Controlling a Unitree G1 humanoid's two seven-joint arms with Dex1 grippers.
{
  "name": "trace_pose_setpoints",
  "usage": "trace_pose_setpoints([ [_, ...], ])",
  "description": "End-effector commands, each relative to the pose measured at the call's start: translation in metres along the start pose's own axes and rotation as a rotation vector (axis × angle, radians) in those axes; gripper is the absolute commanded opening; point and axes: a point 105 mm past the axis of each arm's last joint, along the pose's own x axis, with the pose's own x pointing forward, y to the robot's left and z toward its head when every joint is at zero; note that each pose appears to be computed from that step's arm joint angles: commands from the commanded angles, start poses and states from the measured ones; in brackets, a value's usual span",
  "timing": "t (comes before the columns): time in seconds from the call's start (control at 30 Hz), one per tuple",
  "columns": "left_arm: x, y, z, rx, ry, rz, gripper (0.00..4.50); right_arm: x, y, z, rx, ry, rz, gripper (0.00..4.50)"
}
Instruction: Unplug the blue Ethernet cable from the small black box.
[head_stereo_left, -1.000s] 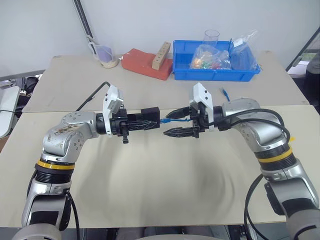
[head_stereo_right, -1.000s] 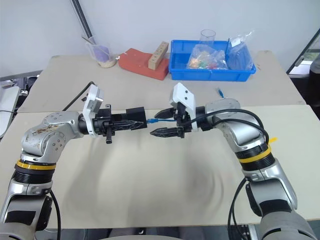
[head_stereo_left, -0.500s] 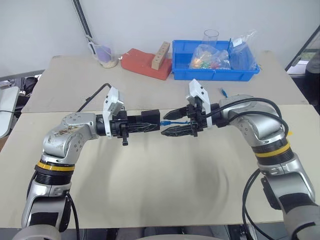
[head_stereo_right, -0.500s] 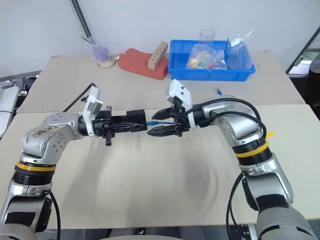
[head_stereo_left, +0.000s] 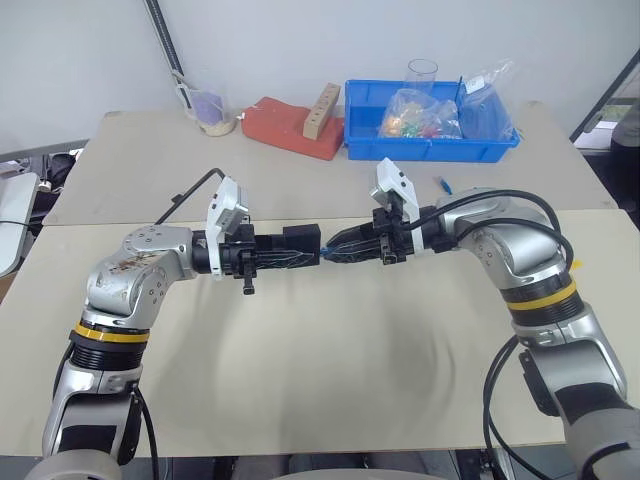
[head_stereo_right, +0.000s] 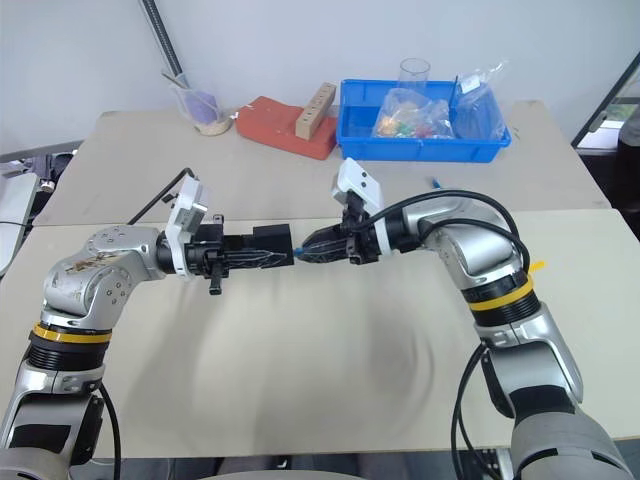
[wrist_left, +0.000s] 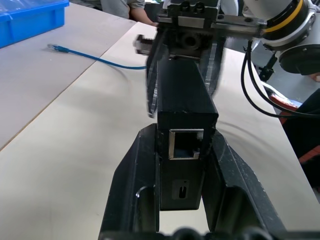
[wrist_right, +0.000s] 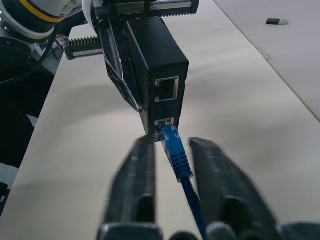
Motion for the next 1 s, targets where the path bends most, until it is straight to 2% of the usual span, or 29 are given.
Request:
trace_pose_setpoints([
  [0.03,0.0009,-0.0054,0.0165,0.061,-0.019,-0.033,0.58,-0.0002,0.0007,0.0123,-0.051,-0.020,0.009,0.04],
  [0.53,0.0030,-0.0065,0.0159,0.074,-0.013,-0.043,0.58,-0.0030,0.0016,0.0100,-0.058,-0.008,0.036,0.04],
  [0.6,0.0031,-0.0067,0.0156,0.074,-0.012,-0.044,0.58,-0.0040,0.0017,0.0106,-0.053,-0.010,0.039,0.97],
  [0.77,0.0035,-0.0073,0.0152,0.075,-0.011,-0.048,0.58,-0.0021,0.0019,0.0147,-0.059,-0.022,0.039,2.62],
  [1.0,0.0043,-0.0081,0.0152,0.077,-0.011,-0.052,0.58,0.0023,0.0012,0.0153,-0.054,-0.028,0.036,2.62],
])
